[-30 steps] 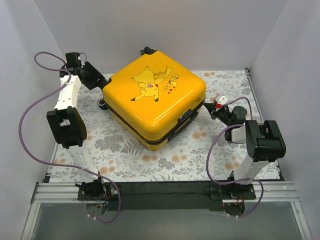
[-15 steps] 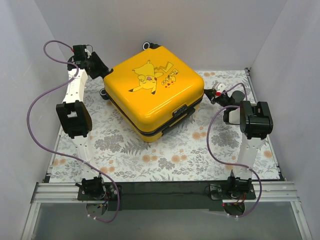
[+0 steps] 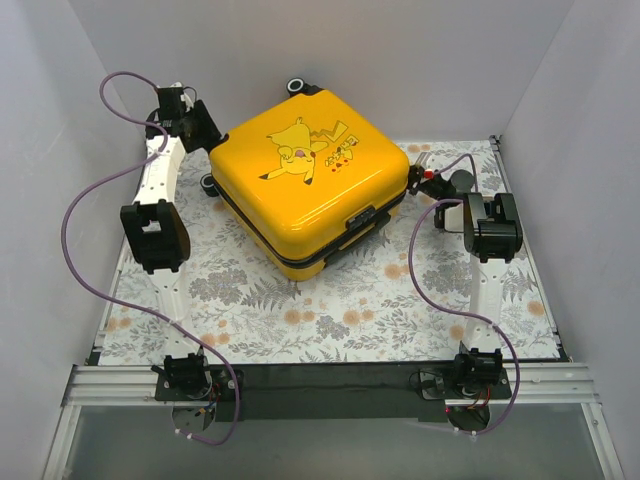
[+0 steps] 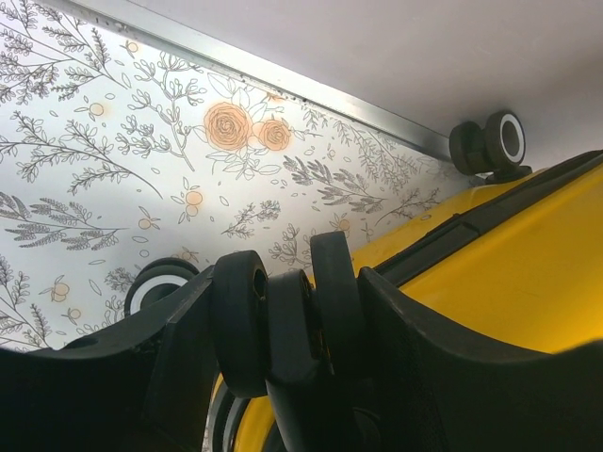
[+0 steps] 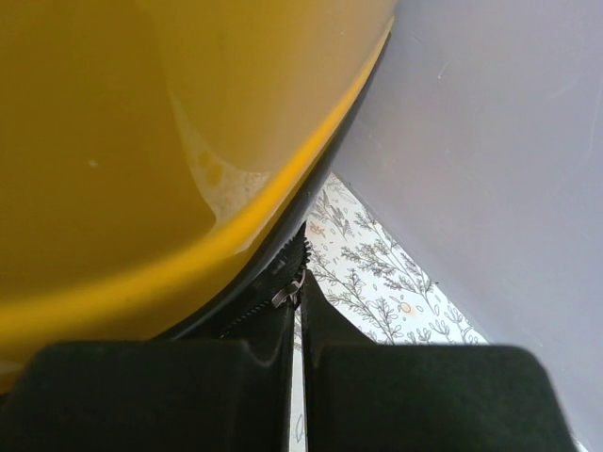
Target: Pack the luggage
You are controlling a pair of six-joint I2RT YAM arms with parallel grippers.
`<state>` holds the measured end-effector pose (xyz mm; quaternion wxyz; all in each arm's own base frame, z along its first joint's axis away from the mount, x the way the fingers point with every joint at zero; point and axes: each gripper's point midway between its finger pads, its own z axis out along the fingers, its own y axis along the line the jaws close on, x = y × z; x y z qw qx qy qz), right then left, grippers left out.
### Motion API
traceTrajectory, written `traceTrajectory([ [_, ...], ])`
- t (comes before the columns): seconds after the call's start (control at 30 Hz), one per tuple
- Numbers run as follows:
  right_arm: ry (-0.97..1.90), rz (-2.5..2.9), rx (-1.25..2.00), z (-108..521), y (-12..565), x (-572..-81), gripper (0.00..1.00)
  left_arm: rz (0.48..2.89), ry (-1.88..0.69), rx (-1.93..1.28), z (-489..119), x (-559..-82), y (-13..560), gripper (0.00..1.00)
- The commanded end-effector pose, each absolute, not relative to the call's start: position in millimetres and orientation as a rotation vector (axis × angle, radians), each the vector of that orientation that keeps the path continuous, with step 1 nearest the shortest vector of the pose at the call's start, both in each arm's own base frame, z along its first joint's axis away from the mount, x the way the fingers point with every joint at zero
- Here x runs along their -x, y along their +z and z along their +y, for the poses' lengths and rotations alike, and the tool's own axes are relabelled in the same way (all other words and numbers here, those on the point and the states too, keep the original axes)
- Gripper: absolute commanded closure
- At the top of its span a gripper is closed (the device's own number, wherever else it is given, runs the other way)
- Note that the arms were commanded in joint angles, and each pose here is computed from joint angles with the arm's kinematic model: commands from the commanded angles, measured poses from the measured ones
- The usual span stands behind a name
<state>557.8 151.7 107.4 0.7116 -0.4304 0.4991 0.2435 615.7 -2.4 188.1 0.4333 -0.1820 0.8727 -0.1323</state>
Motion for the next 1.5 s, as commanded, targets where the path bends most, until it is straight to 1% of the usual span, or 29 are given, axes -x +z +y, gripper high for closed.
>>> traceTrajectory([
  [0.0,0.358,0.838,0.879,156.5,175.4,-565.4,0.99,2.299,-0.453,0.028,-109.9,-617.8,115.8,1.0],
  [0.1,0.42,0.833,0.91,169.2,176.4,-548.2,0.99,2.309,-0.498,0.02,-124.3,-616.6,110.0,1.0],
  [0.13,0.433,0.779,0.92,173.1,185.5,-535.2,0.99,2.316,-0.514,0.015,-129.6,-614.4,108.1,1.0],
  [0.2,0.463,0.753,0.966,182.4,179.4,-512.7,0.99,2.324,-0.561,-0.002,-142.1,-609.4,107.3,1.0],
  [0.23,0.47,0.742,0.982,184.9,187.8,-503.5,0.99,2.33,-0.577,-0.005,-145.8,-607.1,105.9,1.0],
  [0.3,0.533,0.78,1.014,191.5,177.0,-481.7,0.99,2.335,-0.613,-0.022,-157.5,-602.1,106.3,1.0],
  [0.33,0.536,0.754,1.043,194.9,188.3,-470.1,0.99,2.343,-0.639,-0.041,-164.1,-597.9,104.7,1.0],
  [0.4,0.57,0.788,1.052,198.9,179.4,-450.8,0.99,2.347,-0.68,-0.074,-178.7,-591.3,105.3,1.0],
  [0.47,0.597,0.781,1.091,202.4,182.9,-430.4,0.99,2.351,-0.729,-0.105,-191.0,-584.0,106.4,1.0],
  [0.5,0.627,0.812,1.101,203.9,172.2,-415.8,0.99,2.352,-0.749,-0.121,-196.5,-580.6,107.3,1.0],
  [0.6,0.663,0.799,1.151,207.8,177.2,-383.2,0.99,2.349,-0.827,-0.193,-219.0,-568.4,110.1,1.0],
  [0.67,0.697,0.799,1.193,209.2,175.4,-351.7,0.99,2.341,-0.915,-0.24,-230.2,-560.7,112.6,1.0],
  [0.73,0.716,0.783,1.226,213.5,175.4,-322.0,0.99,2.336,-0.945,-0.268,-238.2,-557.1,113.4,1.0],
  [0.83,0.758,0.785,1.232,217.2,181.4,-301.5,0.99,2.318,-1.051,-0.35,-250.2,-545.6,115.6,1.0],
  [1.0,0.782,0.774,1.229,225.0,185.7,-283.1,0.99,2.344,-1.115,-0.364,-260.8,-535.8,109.7,1.0],
  [1.1,0.753,0.779,1.199,223.7,189.5,-287.3,0.99,2.353,-1.135,-0.365,-262.1,-533.7,107.0,1.0],
  [1.3,0.666,0.776,1.146,209.9,204.2,-312.3,0.99,2.351,-1.122,-0.375,-261.8,-537.1,104.4,1.0],
  [1.47,0.674,0.763,1.164,208.2,209.0,-301.5,0.99,2.313,-1.134,-0.368,-260.2,-541.0,123.2,1.0],
])
